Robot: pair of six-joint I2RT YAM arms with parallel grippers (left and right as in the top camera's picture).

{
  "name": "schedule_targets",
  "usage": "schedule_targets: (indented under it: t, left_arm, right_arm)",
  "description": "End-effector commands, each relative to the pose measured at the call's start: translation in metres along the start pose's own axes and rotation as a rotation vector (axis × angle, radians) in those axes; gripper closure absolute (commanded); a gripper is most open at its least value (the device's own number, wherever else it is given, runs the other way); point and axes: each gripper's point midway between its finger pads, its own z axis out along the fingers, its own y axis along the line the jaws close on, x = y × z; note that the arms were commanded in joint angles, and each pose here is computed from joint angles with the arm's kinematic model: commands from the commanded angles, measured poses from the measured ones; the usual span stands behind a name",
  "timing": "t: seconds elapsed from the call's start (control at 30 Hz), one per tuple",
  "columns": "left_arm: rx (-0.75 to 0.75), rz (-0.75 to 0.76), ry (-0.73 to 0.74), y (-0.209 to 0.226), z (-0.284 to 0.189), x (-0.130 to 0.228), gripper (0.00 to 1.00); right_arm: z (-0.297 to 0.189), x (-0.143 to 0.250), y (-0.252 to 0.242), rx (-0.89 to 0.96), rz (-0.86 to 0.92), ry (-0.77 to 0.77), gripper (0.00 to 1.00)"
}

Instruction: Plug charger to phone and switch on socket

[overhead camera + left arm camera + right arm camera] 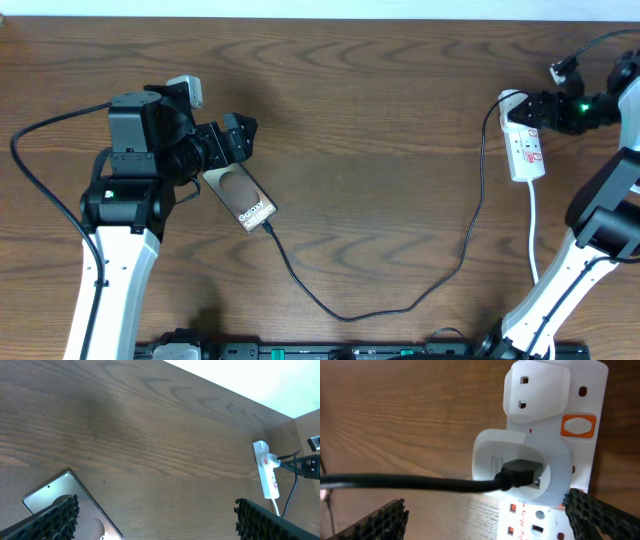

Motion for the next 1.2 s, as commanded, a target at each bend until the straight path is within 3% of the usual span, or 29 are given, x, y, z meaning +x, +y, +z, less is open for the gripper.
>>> schedule_targets:
  t: [0.0,1.17]
  left_arm:
    - [0.005,0.022,-0.016,-0.004,-0.003,-0.007,0.03]
    - [-0.002,0.015,0.0,-0.003,-0.003,-0.003,0.02]
  right_arm:
    - [0.012,0.002,0.003,-0.01,0.004,0.014,0.01]
    - [0.023,0.007,-0.002,0.02,0.205,0.029,0.01]
